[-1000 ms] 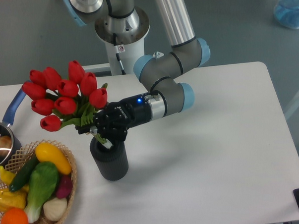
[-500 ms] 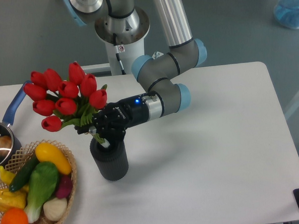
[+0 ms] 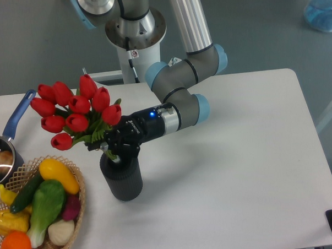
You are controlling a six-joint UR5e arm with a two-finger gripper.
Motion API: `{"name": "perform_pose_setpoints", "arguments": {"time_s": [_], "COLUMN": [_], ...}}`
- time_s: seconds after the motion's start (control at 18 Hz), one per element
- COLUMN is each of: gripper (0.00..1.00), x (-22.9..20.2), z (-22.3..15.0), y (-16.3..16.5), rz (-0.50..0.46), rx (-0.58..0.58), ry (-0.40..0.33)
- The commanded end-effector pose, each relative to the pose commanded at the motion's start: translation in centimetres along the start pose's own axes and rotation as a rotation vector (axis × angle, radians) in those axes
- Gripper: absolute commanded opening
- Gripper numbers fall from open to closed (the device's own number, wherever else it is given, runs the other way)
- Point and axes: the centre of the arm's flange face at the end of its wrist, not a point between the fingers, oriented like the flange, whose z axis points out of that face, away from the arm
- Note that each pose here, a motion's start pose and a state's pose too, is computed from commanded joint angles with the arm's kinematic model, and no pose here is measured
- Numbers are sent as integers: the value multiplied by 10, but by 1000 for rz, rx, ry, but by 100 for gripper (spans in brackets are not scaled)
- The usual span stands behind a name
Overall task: Insert the flowers into the vase
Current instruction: 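Push the tulip stems deeper into the vase, rotating the bouquet upright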
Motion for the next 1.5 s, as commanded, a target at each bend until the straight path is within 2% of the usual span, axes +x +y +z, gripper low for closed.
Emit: {"name": "perform_pose_setpoints", "arguments": {"time_s": [0.33, 0.78, 0.89, 1.5], "gripper": [14, 15, 19, 19], "x": [0, -2, -4, -1], "z": [-7, -16, -22, -33], "y": [10, 10, 9, 12], "rz": [23, 22, 25, 13], "rx": [60, 57, 56, 52], "ry": [-25, -44, -54, -77]}}
